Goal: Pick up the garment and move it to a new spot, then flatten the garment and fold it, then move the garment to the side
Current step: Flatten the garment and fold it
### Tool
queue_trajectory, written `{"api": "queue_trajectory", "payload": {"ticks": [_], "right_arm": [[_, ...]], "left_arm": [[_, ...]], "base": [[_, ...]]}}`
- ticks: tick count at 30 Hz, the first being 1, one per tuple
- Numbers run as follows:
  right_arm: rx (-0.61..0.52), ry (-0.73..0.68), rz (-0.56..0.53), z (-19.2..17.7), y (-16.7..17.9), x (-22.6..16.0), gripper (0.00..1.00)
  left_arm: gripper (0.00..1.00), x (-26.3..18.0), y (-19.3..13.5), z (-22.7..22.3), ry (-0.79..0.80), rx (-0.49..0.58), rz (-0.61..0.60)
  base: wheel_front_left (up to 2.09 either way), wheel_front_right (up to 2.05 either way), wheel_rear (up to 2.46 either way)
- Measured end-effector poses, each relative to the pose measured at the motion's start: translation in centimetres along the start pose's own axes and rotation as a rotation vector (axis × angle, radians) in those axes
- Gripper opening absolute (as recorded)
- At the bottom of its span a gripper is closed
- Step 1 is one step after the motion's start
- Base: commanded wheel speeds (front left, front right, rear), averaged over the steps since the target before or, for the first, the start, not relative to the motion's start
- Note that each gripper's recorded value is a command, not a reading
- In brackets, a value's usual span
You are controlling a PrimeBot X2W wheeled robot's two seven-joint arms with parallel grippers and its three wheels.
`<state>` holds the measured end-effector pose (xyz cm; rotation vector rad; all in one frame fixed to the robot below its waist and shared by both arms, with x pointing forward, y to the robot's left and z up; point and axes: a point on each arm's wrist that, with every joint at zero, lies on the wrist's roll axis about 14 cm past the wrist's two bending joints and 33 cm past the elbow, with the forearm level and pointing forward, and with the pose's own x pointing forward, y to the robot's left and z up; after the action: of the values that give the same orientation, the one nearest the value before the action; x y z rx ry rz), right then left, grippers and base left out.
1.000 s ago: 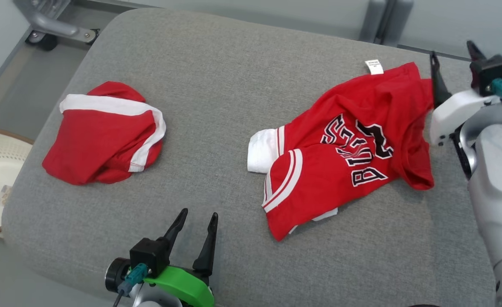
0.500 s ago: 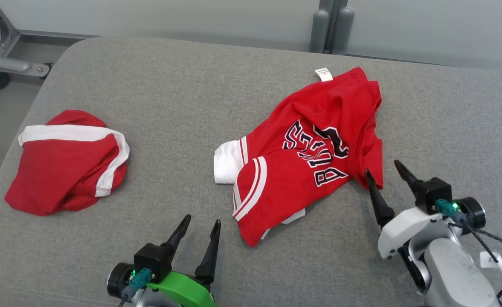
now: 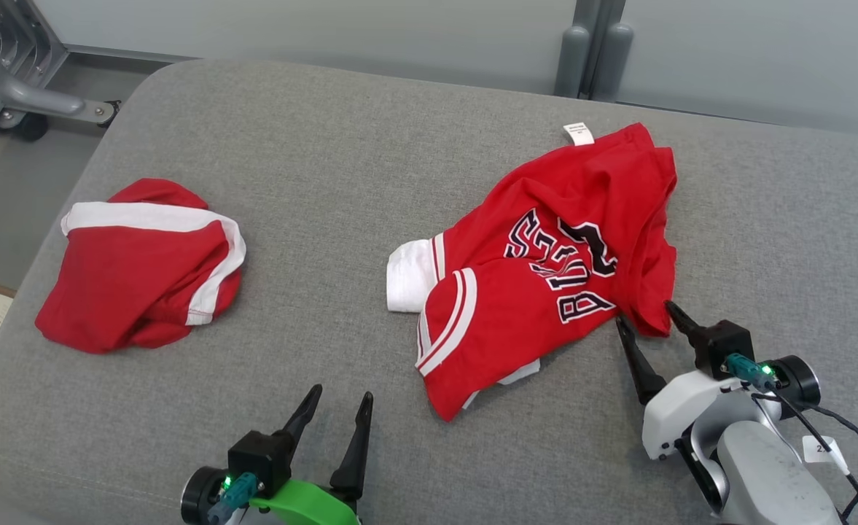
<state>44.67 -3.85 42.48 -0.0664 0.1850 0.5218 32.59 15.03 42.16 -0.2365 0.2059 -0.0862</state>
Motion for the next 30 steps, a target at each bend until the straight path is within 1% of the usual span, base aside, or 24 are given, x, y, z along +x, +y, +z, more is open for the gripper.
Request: {"api": "queue_trajectory", "payload": {"ticks": [1, 2, 3, 4, 6, 10, 12, 13, 15, 17, 18, 19, 22, 25, 27, 30], "right_arm": [[-0.004, 0.011, -0.006, -0.3, -0.2, 0.1, 0.87], [-0.002, 0.026, -0.014, -0.7, -0.5, 0.2, 0.27], [0.001, 0.035, -0.024, -0.9, -0.9, 0.3, 0.00], [0.016, 0.036, -0.038, -0.9, -1.2, 0.4, 0.00], [0.082, 0.001, -0.074, 0.1, -1.8, 1.0, 0.00], [0.199, -0.142, -0.160, 4.2, -4.4, 1.4, 0.00], [0.274, -0.191, -0.221, 5.1, -6.3, 0.6, 0.00], [0.274, -0.191, -0.221, 5.1, -6.3, 0.6, 0.00], [0.339, -0.229, -0.291, 5.4, -8.6, -0.6, 0.00], [0.358, -0.237, -0.351, 5.0, -10.7, -2.3, 0.00], [0.344, -0.204, -0.416, 3.5, -12.9, -4.3, 0.49], [0.336, -0.177, -0.452, 2.5, -14.0, -5.5, 1.00], [0.279, -0.098, -0.550, 0.0, -16.9, -9.1, 1.00], [0.230, -0.086, -0.651, -0.3, -19.6, -12.3, 1.00], [0.206, -0.085, -0.677, -0.4, -19.9, -13.5, 1.00], [0.216, -0.075, -0.678, -1.1, -18.6, -14.1, 1.00]], "left_arm": [[1.00, 0.0, 0.0, 0.0, 0.002, 0.000, 0.002], [1.00, 0.0, 0.1, -0.1, 0.004, -0.001, 0.003], [1.00, 0.0, 0.1, -0.2, 0.005, -0.001, 0.004], [1.00, 0.0, 0.1, -0.2, 0.006, -0.001, 0.005], [1.00, 0.1, 0.2, -0.2, 0.007, -0.002, 0.008], [1.00, 0.4, 0.2, -0.2, 0.010, -0.001, 0.002], [1.00, 0.7, -0.1, -0.3, 0.014, 0.001, -0.008], [1.00, 0.7, -0.1, -0.3, 0.014, 0.001, -0.008], [1.00, 0.9, -0.6, -0.5, 0.020, 0.007, -0.026], [1.00, 1.1, -1.2, -0.7, 0.027, 0.010, -0.050], [1.00, 1.3, -2.2, -1.0, 0.036, 0.004, -0.079], [1.00, 1.4, -2.5, -1.0, 0.038, 0.005, -0.090], [1.00, 1.8, -3.4, -1.0, 0.040, 0.009, -0.121], [1.00, 2.2, -4.2, -1.0, 0.039, 0.013, -0.149], [1.00, 2.5, -4.6, -0.8, 0.036, 0.015, -0.163], [1.00, 2.9, -4.8, -0.5, 0.026, 0.016, -0.171]], "base": [[0.00, 0.00, 0.00], [0.00, 0.00, 0.00], [0.00, 0.00, 0.00], [0.00, 0.00, 0.00], [0.00, 0.00, 0.00], [0.00, 0.00, 0.00], [0.00, 0.00, 0.00], [0.00, 0.00, 0.00], [0.00, 0.00, 0.00], [0.00, 0.00, 0.00], [0.00, 0.00, 0.00], [0.00, 0.00, 0.00], [0.00, 0.00, 0.00], [0.00, 0.00, 0.00], [0.00, 0.00, 0.00], [0.00, 0.00, 0.00]]}}
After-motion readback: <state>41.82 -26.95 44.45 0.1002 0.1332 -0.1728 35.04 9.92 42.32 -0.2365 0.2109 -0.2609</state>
